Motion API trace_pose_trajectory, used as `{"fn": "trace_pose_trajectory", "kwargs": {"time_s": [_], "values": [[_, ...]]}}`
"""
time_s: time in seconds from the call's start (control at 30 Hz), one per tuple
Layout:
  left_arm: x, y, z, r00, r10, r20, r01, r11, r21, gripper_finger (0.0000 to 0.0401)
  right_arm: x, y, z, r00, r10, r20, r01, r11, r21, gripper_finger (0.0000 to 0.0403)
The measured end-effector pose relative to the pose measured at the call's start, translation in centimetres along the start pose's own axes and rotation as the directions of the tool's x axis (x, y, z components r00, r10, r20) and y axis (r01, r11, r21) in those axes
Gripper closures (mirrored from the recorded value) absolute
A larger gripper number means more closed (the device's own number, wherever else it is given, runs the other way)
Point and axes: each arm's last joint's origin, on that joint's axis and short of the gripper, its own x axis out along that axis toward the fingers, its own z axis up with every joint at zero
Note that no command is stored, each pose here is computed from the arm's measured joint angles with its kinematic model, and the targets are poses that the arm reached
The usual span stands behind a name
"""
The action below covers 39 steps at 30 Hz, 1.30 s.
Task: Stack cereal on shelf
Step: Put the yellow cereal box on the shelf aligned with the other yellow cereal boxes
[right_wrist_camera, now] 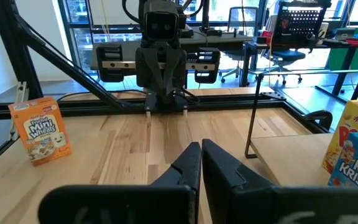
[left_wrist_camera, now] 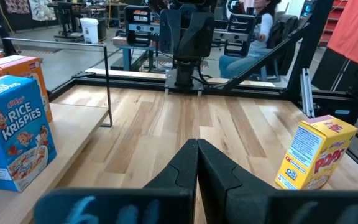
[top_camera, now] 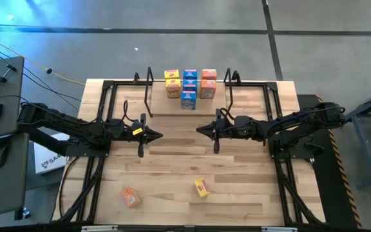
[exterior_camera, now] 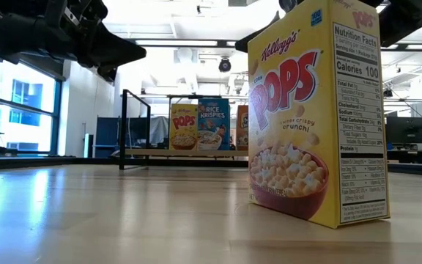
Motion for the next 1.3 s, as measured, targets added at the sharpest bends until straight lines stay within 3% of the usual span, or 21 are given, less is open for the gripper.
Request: {"fn": "trace_pose_trajectory", "kwargs": {"time_s": [0.43,0.57,0.83,1.03,1.13,1.3], "values": [[0.0,0.0,0.0,1.0,-0.003,-0.001,0.003,1.0,0.0,0.0401,0.0,0.1,0.0,1.0,0.019,-0.003,-0.019,1.0,0.0,0.0398],[0.0,-0.2,-0.1,1.0,-0.024,-0.011,0.024,1.0,0.002,0.0401,0.0,0.5,-0.1,1.0,0.029,-0.011,-0.03,0.999,-0.028,0.0398],[0.2,-1.2,-0.7,0.99,-0.133,-0.045,0.133,0.991,-0.006,0.0401,0.0,2.3,-0.6,0.999,-0.043,-0.032,0.042,0.998,-0.04,0.0398],[0.5,-1.6,-1.3,0.987,-0.139,-0.081,0.139,0.99,0.0,0.0401,0.4,6.3,1.7,0.971,-0.141,-0.192,0.127,0.989,-0.081,0.0398],[0.5,-1.5,-1.4,0.989,-0.123,-0.085,0.123,0.992,0.001,0.0401,0.5,8.5,3.8,0.944,-0.154,-0.293,0.155,0.988,-0.017,0.0392],[0.5,-1.5,-1.4,0.989,-0.118,-0.083,0.118,0.993,-0.006,0.0401,0.2,12.6,5.4,0.86,-0.107,-0.498,0.173,0.981,0.089,0.0335]]}}
